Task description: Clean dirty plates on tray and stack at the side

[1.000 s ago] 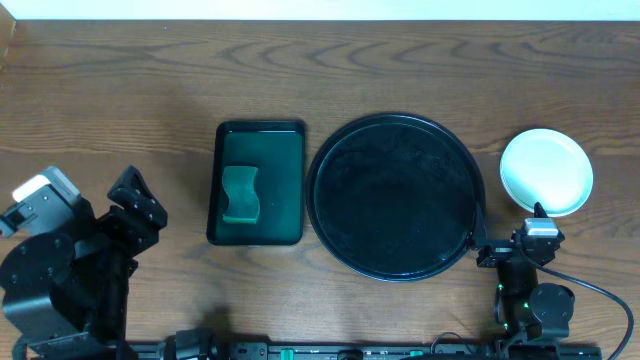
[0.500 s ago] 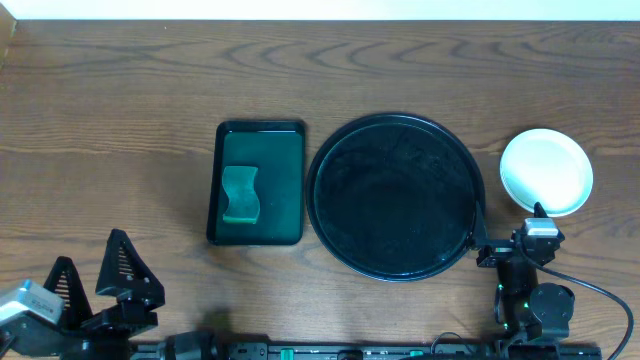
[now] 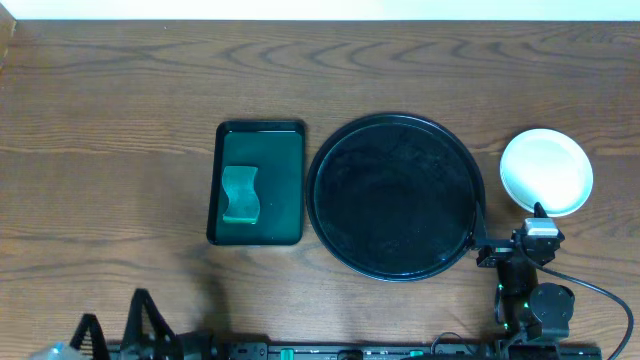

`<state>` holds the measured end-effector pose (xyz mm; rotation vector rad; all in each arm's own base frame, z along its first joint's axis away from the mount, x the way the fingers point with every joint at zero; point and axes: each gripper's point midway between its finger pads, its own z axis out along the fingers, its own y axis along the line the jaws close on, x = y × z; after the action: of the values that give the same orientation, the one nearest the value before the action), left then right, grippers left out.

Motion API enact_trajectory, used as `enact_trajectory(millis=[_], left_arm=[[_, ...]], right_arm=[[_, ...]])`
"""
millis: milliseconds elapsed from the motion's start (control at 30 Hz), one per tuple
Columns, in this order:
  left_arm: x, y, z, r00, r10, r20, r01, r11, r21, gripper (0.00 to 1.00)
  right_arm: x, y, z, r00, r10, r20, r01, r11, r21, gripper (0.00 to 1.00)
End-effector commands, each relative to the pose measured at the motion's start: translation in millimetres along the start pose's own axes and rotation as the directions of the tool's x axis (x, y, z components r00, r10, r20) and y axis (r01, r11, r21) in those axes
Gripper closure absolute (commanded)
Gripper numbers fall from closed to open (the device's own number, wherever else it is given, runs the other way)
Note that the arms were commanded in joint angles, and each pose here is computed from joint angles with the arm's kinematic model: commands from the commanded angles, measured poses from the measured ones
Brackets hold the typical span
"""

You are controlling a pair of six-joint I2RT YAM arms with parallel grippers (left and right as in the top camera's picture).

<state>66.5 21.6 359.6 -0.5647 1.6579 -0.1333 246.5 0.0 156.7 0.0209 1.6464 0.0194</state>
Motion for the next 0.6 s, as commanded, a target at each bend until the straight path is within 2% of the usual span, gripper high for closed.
enact_trajectory(millis=[0, 200, 400, 567], left_arm=[[7.4, 0.6, -14.7, 1.0, 0.003, 0.016, -0.004, 0.999, 0.041, 0.2], [23.7, 7.6, -25.2, 0.999, 0.003, 0.046, -0.007, 0.996, 0.089, 0.2], [34.4, 11.2, -17.3, 1.0, 0.005, 0.003, -0.005, 0.997, 0.081, 0.2], [25.9, 4.3, -2.7, 0.998, -0.057, 0.031, 0.053, 0.992, 0.116, 0.2]], right_arm=[[0.2, 2.9, -0.3, 1.0, 0.0, 0.001, 0.0, 1.0, -0.013, 0.01], [0.2, 2.9, -0.3, 1.0, 0.0, 0.001, 0.0, 1.0, -0.013, 0.01], [0.1, 2.9, -0.3, 1.0, 0.0, 0.001, 0.0, 1.0, -0.013, 0.01], [0.2, 2.9, -0.3, 1.0, 0.0, 0.001, 0.0, 1.0, -0.013, 0.01]])
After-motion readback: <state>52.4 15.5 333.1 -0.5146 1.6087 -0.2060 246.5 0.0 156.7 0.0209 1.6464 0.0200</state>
